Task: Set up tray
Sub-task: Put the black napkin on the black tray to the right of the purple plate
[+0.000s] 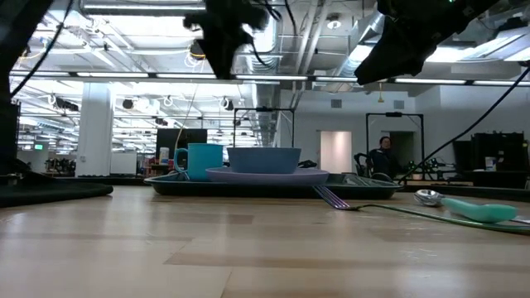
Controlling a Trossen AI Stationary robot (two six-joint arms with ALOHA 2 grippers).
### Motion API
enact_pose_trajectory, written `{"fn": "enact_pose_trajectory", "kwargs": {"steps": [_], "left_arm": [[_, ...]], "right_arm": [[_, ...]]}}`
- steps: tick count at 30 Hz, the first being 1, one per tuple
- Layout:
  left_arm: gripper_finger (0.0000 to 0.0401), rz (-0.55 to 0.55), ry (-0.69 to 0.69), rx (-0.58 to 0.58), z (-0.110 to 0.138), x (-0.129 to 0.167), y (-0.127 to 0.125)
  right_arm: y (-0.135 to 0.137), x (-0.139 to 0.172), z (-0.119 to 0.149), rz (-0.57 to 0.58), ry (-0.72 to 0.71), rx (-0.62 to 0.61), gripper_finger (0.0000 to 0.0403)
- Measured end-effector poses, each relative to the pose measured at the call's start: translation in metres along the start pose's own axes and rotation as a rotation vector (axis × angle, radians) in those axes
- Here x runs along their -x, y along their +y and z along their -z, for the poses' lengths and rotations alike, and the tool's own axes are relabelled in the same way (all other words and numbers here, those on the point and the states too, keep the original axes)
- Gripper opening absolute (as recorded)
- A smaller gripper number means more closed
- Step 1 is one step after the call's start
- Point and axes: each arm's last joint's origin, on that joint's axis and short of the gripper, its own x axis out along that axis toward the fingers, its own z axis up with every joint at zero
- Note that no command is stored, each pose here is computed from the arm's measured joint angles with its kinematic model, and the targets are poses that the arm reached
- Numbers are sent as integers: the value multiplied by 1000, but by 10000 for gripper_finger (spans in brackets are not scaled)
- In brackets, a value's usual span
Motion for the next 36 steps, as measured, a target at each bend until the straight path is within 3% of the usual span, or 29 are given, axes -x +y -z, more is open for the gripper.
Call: {"fn": "enact_pose_trajectory", "kwargs": {"steps": [5, 9, 14, 18, 23, 29, 36], "left_arm": [[129, 0, -108, 231, 31, 45, -13], [125, 10, -169, 302, 55, 69, -42], [117, -47, -186, 389, 92, 78, -91], [112, -32, -203, 496, 118, 65, -130], [106, -19, -128, 554, 143, 27, -175], [101, 30, -108, 491, 152, -24, -227], [101, 184, -224, 531, 154, -44, -266]], "right_arm": [[1, 0, -3, -6, -23, -12, 154], [2, 0, -5, -15, -45, -27, 154], [2, 0, -5, -16, -48, -28, 154], [2, 0, -5, -20, -47, -59, 154], [2, 0, -6, -34, -48, -76, 154], [4, 1, -5, -53, -43, -81, 154], [7, 3, -4, -64, -43, -74, 154]]}}
